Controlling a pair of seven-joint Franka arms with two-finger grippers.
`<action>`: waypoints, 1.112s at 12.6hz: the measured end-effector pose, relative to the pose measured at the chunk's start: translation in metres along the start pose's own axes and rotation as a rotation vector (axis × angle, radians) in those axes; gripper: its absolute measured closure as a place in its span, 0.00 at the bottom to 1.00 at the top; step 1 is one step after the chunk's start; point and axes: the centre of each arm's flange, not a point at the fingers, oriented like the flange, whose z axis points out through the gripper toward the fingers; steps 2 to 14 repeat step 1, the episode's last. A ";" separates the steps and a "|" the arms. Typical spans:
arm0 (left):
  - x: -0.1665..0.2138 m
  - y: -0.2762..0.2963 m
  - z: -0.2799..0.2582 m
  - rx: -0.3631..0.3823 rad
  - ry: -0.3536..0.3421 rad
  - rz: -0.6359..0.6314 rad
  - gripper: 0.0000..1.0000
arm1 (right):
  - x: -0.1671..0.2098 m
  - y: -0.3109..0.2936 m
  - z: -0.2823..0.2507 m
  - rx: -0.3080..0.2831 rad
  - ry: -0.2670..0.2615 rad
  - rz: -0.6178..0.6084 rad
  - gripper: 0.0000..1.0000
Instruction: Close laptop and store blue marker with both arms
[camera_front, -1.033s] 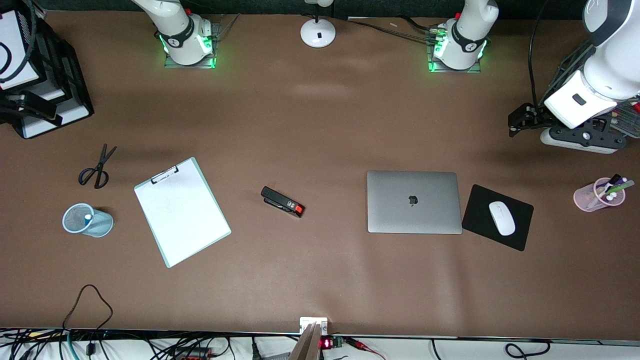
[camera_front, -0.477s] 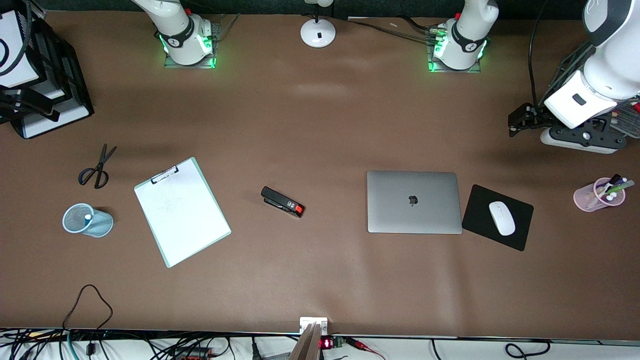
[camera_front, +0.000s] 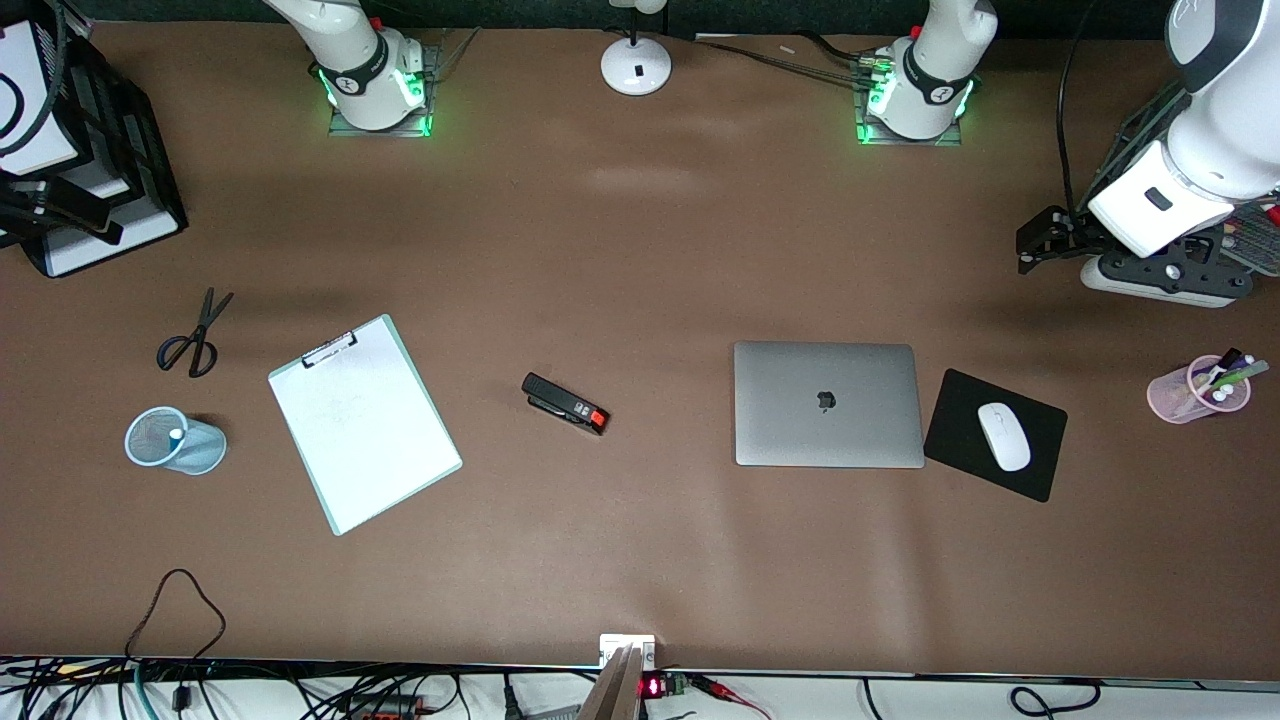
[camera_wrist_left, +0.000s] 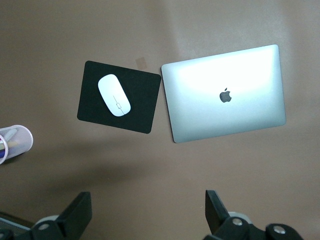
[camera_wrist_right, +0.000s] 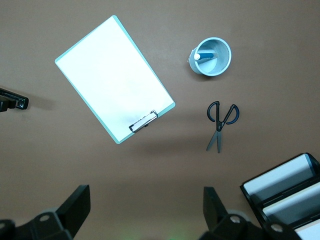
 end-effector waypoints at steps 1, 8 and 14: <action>0.000 0.000 0.000 0.000 0.000 0.000 0.00 | 0.000 0.000 0.000 0.000 -0.001 0.000 0.00; 0.000 0.000 0.000 0.000 0.000 0.000 0.00 | 0.000 0.000 0.000 0.000 -0.001 0.000 0.00; 0.000 0.000 0.000 0.000 0.000 0.000 0.00 | 0.000 0.000 0.000 0.000 -0.001 0.000 0.00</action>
